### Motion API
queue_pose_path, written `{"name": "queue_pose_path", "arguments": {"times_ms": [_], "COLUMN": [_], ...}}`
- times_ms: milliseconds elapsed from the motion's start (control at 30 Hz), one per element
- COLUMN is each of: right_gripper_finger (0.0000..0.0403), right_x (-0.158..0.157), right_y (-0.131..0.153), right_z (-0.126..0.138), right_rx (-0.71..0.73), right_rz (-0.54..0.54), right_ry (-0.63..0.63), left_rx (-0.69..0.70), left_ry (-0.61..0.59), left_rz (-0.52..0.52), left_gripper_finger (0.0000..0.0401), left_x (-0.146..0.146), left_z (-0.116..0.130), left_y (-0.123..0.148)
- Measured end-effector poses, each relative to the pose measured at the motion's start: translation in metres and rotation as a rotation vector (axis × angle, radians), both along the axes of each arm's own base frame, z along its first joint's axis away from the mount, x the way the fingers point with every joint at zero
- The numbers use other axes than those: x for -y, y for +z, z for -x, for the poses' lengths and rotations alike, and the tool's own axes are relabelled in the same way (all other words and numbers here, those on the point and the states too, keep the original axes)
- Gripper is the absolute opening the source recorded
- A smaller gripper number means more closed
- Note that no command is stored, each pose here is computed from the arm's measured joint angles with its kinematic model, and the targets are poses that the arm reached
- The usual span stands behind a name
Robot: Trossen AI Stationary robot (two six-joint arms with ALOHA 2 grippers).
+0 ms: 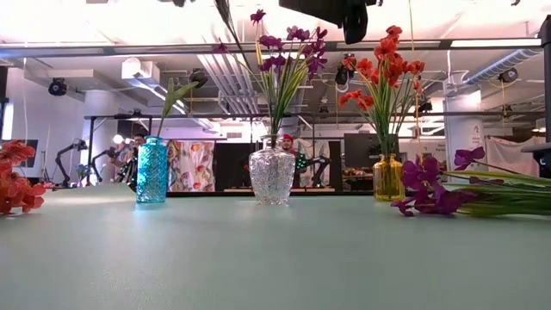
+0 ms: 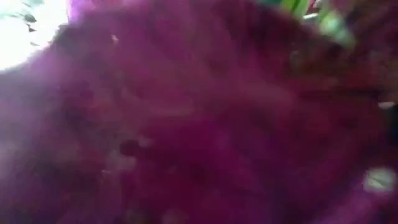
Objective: Sort flowers into vase by color
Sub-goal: Put the top violet flowers into the transparent flower vase
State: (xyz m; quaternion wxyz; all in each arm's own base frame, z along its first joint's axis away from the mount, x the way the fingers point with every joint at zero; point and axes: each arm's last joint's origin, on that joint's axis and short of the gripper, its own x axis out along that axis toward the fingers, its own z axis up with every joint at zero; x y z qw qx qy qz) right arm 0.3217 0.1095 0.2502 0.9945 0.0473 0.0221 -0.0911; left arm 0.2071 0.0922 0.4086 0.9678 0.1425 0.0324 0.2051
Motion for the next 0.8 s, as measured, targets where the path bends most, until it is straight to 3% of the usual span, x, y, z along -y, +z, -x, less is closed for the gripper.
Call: {"name": "queue_pose_path", "arguments": {"times_ms": [167,367,667,800], "right_gripper_finger": [0.0201,0.0201,0.0201,0.0201], "right_x": [0.001,0.004,-0.01,-0.006], "right_y": [-0.002,0.005,0.085,0.125], "right_z": [0.0,-0.002,-0.008,-0.009], "right_rx": [-0.013,0.006,0.116,0.077], "right_rz": [0.006,0.01,0.171,0.256], "right_ry": [-0.002,-0.072,-0.023,-0.216], "left_rx": [-0.052,-0.109,-0.134,-0.144], "left_ry": [-0.064,-0.077,-0.08,-0.081], "left_rz": [0.081,0.089,0.067,0.073], "left_gripper_finger": [0.0003,0.0003,0.0003,0.0003], "left_x": [-0.02,-0.026,-0.028,-0.028], "left_z": [-0.012,-0.028,-0.032,-0.032], "left_y": [-0.019,-0.034,-0.039,-0.041]}}
